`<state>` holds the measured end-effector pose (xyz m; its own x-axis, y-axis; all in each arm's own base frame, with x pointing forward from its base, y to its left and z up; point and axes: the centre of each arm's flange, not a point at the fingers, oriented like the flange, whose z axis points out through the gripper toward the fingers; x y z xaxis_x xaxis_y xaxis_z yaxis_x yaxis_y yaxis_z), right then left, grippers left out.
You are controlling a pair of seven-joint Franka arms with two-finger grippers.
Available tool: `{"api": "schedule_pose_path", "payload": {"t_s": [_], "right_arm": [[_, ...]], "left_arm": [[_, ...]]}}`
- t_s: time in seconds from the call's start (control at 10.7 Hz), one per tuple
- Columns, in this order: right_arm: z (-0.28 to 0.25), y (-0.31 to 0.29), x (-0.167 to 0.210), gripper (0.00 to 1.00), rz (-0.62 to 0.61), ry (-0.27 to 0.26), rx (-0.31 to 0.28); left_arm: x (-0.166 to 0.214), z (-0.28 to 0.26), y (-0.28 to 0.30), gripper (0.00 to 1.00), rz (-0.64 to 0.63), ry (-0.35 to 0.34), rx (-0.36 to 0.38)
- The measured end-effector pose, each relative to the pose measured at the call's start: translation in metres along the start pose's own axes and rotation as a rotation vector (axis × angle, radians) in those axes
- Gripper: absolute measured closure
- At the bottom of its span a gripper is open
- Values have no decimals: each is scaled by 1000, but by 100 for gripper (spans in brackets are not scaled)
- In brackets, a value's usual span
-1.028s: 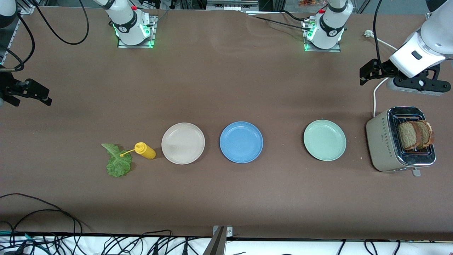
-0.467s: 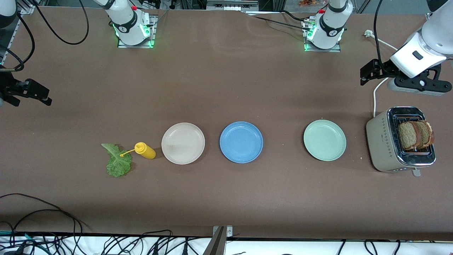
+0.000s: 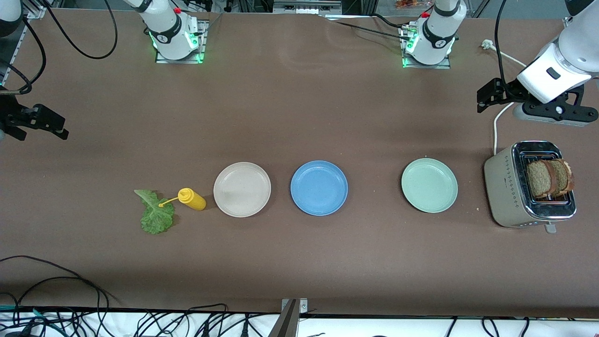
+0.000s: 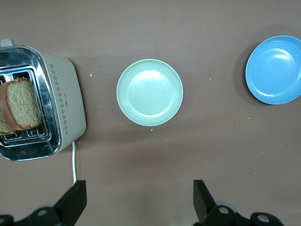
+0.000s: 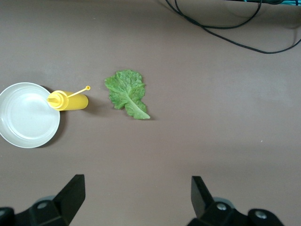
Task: Make sandwich in blue plate with both arms
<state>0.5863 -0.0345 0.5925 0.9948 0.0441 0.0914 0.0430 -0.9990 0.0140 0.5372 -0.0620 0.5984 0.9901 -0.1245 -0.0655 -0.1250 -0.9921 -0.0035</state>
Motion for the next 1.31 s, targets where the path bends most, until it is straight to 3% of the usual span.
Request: {"api": "schedule_pose_path", "payload": {"t_s": [1.31], "right_arm": [[0, 0, 0, 0, 0, 0, 0]], "left_arm": [[-1, -1, -1, 0, -2, -8, 0]]}}
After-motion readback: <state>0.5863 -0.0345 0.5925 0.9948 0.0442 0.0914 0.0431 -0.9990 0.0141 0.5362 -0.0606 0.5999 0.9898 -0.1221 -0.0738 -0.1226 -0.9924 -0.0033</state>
